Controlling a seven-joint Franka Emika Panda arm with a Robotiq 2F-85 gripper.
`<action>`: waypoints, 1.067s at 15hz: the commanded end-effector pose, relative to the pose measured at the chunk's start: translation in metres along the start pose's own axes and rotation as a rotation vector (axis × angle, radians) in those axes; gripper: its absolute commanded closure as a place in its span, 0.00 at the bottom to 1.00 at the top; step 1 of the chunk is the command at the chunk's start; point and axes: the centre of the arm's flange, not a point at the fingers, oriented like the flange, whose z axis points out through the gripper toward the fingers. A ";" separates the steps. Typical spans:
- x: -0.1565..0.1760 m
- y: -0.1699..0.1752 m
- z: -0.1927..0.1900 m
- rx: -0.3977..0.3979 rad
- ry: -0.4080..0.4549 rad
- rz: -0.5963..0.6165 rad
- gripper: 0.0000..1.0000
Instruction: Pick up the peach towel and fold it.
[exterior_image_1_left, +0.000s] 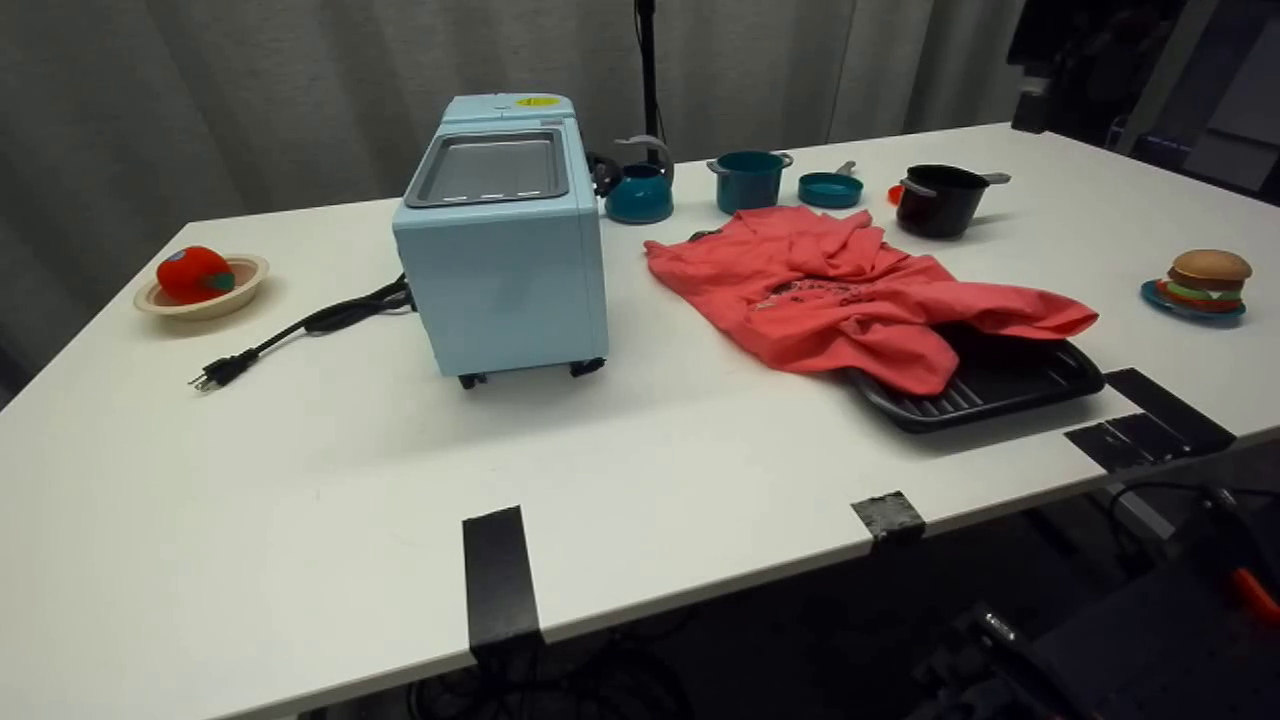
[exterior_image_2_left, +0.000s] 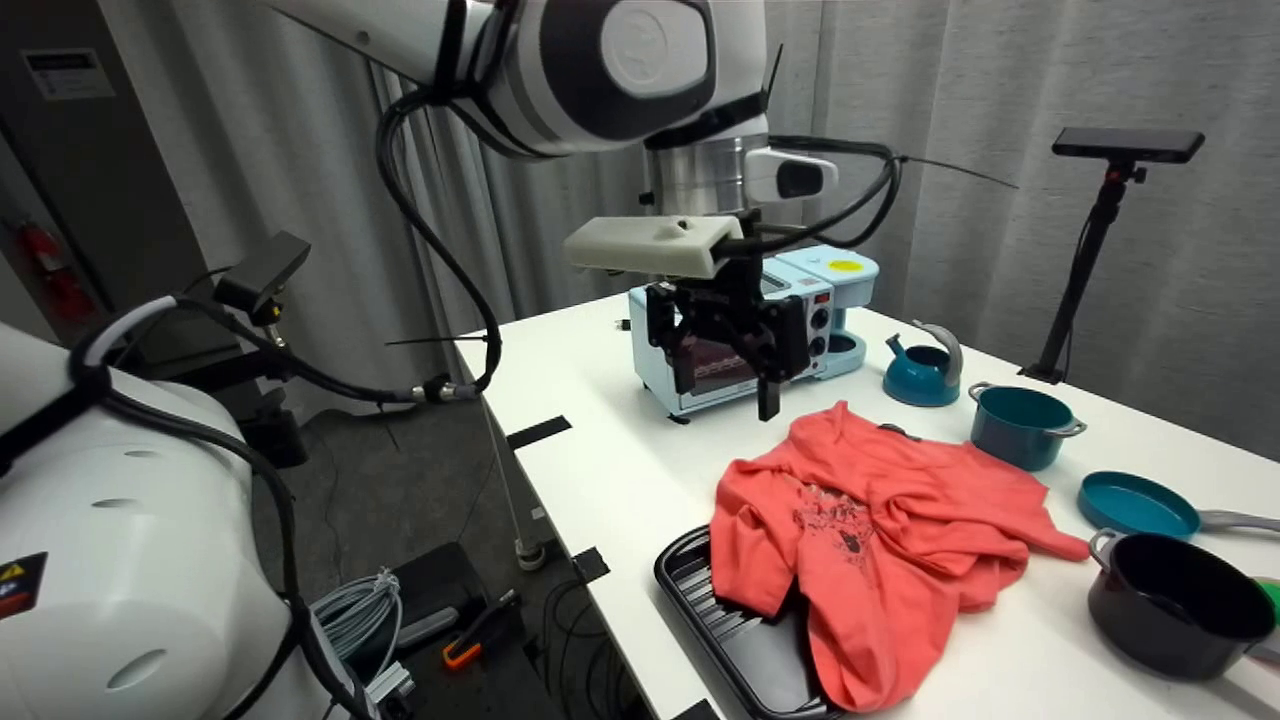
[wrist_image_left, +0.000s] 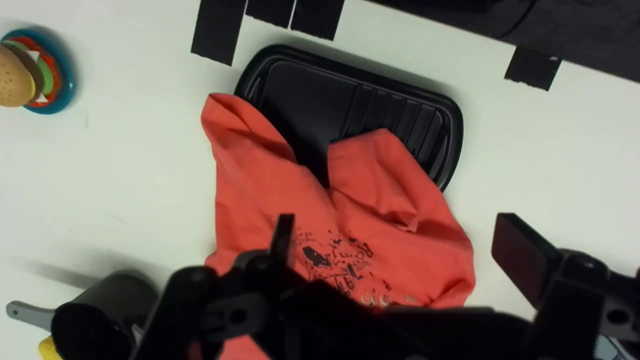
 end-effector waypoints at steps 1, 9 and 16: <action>0.057 -0.004 0.032 0.061 0.017 0.023 0.00; 0.103 -0.034 0.122 0.111 -0.070 0.025 0.00; 0.092 -0.034 0.143 0.102 -0.118 0.026 0.00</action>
